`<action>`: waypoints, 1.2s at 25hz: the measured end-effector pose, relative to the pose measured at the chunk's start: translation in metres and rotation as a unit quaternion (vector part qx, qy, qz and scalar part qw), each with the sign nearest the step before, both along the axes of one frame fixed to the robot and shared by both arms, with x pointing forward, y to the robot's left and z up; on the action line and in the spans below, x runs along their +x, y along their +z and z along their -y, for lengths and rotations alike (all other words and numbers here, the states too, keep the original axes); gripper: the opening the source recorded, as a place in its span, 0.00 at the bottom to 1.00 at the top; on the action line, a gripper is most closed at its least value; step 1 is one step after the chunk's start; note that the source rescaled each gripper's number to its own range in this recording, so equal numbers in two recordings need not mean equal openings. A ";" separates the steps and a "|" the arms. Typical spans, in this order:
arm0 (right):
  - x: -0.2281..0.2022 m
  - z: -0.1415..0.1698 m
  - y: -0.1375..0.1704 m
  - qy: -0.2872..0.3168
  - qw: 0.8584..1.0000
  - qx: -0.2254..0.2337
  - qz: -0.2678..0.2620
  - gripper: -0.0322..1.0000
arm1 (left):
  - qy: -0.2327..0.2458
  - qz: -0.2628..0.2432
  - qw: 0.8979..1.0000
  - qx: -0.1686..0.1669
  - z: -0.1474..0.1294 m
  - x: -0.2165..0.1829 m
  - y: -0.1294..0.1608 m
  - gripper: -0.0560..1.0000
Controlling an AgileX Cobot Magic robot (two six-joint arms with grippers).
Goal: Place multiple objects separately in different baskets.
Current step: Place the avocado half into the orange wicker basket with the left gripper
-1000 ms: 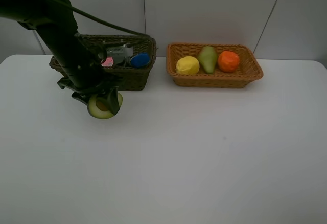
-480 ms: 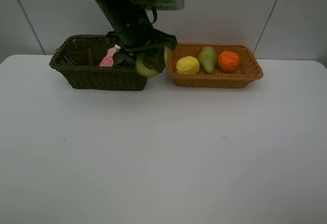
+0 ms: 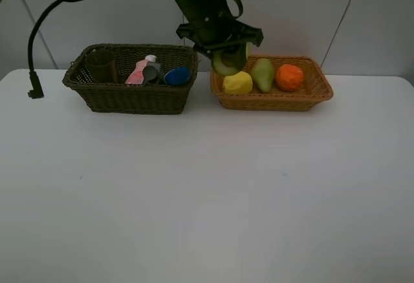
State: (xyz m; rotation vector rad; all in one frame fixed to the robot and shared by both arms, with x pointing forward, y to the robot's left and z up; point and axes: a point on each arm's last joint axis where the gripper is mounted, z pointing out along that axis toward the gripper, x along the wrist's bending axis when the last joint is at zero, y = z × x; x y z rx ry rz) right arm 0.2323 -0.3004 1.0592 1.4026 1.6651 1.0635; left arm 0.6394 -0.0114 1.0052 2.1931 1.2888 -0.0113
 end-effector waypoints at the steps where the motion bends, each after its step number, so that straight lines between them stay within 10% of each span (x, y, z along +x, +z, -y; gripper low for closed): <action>1: 0.000 0.000 0.000 0.000 1.000 0.000 0.000 1.00 | 0.001 0.008 1.000 -0.005 0.003 0.005 -0.002 0.63; 19: 0.000 0.000 0.000 -0.001 1.000 -0.001 0.000 1.00 | -0.036 0.179 0.983 -0.025 0.045 0.035 -0.056 0.63; 30: 0.000 0.001 0.000 -0.002 1.000 -0.003 0.001 1.00 | -0.045 0.199 0.979 -0.006 0.046 0.041 -0.084 0.63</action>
